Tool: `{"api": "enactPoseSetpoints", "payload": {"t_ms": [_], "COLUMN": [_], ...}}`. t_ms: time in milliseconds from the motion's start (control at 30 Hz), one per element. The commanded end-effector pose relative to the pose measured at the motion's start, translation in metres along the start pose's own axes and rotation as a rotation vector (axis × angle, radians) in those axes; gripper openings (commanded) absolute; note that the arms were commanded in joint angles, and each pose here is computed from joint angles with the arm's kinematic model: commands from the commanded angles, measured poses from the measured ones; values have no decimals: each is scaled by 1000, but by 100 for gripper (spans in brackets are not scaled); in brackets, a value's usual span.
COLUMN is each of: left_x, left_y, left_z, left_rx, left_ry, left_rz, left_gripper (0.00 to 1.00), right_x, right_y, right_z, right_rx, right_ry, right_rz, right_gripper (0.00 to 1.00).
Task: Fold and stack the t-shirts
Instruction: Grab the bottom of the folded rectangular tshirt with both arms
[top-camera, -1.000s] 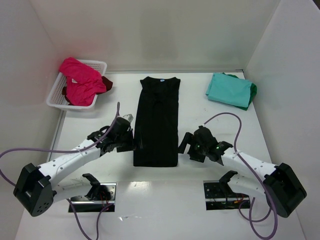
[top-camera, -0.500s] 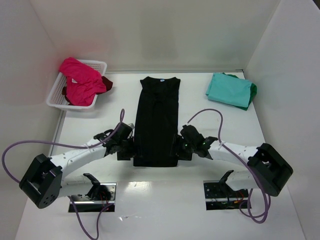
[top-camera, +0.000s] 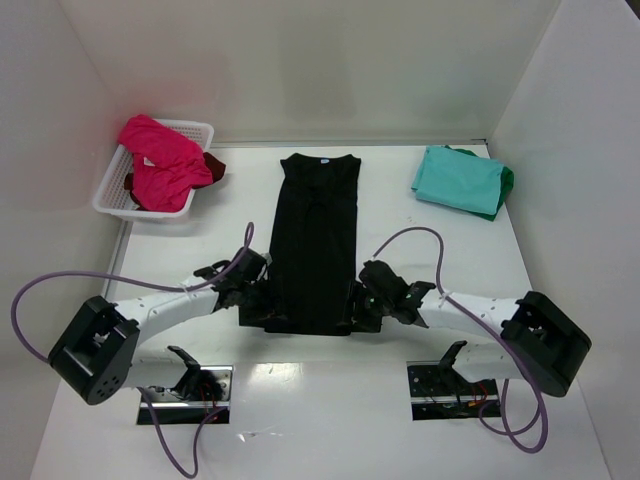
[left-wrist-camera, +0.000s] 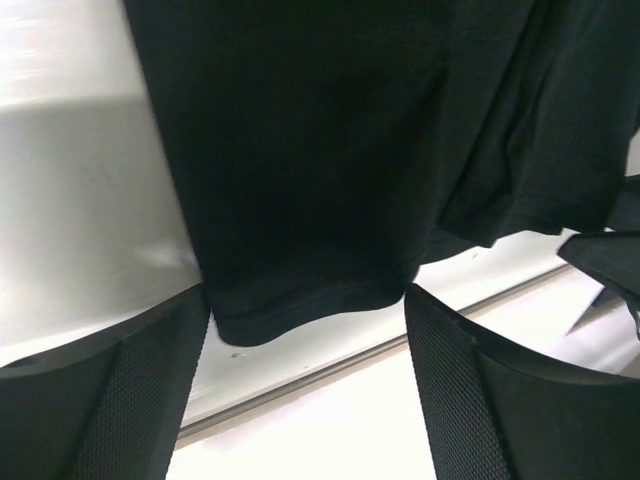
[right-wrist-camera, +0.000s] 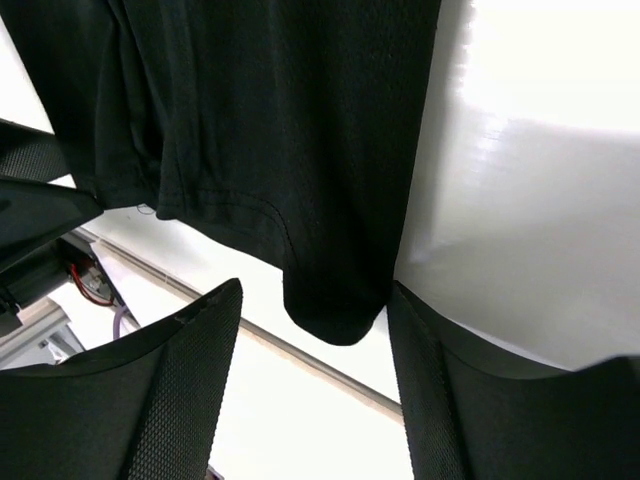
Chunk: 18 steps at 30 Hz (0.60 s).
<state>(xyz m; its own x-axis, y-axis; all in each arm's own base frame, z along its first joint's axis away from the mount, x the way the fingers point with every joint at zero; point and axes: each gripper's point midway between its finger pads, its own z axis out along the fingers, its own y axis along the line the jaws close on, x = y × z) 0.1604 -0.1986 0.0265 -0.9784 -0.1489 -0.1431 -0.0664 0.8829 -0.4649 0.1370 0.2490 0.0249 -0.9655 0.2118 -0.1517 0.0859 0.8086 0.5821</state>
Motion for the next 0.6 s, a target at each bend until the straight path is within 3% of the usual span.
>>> {"api": "enactPoseSetpoints", "payload": {"t_ms": [0,133,200,367,467,567], "left_x": [8,8,8,9,8,10], "left_y": [6,6,6,7,8,9], "left_z": [11,15,15,16,18,17], "left_rx": [-10,-10,-12,-16,-20,-27], "left_ry": [48,65,67,71,76,84], "left_rz": [-10,5,4,2,6,7], "left_gripper": [83,74,69,45,25,2], "right_x": [18,9,9,8,4,1], "right_y": [-31,-25,-27,-30,-26,-25], "right_z": [3,10,14,16,10,3], "right_rx": [113,124,141,153,144,138], "right_ry": [52,37,48,44,16,-11], "right_rz": [21,-3,-9,-8,3,18], "right_gripper": [62,52,39,17,5,0]}}
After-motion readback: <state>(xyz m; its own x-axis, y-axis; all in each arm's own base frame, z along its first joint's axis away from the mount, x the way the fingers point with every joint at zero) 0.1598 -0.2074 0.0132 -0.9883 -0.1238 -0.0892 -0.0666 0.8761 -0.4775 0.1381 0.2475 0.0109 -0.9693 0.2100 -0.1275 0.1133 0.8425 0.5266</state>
